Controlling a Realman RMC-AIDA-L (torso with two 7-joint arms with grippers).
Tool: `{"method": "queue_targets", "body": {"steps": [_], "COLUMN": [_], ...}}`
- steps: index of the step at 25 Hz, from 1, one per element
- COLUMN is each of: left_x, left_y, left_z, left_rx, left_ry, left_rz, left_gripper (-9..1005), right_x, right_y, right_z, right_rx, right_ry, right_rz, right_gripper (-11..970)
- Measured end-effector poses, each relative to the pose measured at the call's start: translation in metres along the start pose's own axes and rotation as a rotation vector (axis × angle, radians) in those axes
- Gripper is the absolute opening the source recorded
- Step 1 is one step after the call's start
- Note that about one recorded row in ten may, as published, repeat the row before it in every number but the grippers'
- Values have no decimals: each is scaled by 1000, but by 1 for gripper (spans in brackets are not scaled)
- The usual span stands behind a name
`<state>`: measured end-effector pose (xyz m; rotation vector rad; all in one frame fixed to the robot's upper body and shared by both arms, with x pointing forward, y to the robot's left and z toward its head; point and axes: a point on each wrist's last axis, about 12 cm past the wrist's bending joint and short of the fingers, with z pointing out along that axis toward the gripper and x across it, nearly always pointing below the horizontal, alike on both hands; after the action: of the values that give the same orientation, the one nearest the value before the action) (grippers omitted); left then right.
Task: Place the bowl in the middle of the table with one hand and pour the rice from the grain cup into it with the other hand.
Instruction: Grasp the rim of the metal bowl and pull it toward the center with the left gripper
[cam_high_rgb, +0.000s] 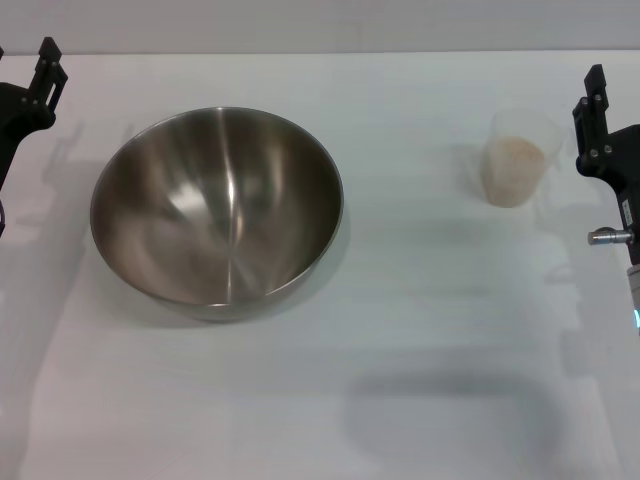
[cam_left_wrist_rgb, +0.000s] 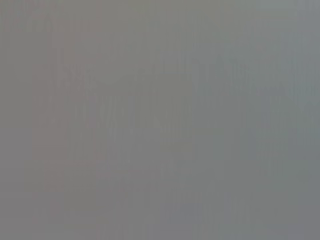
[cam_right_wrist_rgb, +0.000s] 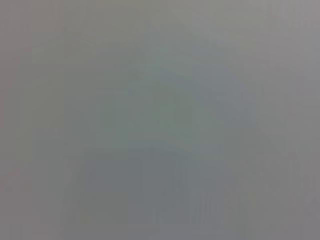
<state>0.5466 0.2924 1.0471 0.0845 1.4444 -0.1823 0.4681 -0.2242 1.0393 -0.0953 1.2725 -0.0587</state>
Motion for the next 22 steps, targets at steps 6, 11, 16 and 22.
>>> {"method": "queue_targets", "body": {"steps": [6,11,16,22], "left_x": [1,1,1,2], "left_y": [3,7,8,8], "left_z": [-5,-11,-13,-14], "left_rx": [-10,-27,-31,-31], "left_ry": [2,-13,-12,-10], "left_rz": [-5,-2,-7,-10], "left_gripper": [653,653,652,652], "right_x": [0,0,-1,-1], "right_y": [1,2,2,3], "right_z": [0,0,0,0], "right_rx": [-4,-5,-8,-10], "right_ry": [-2,0,-3,-3], "right_rz": [4,5,7,7], "right_gripper": [534,534,534,534]}}
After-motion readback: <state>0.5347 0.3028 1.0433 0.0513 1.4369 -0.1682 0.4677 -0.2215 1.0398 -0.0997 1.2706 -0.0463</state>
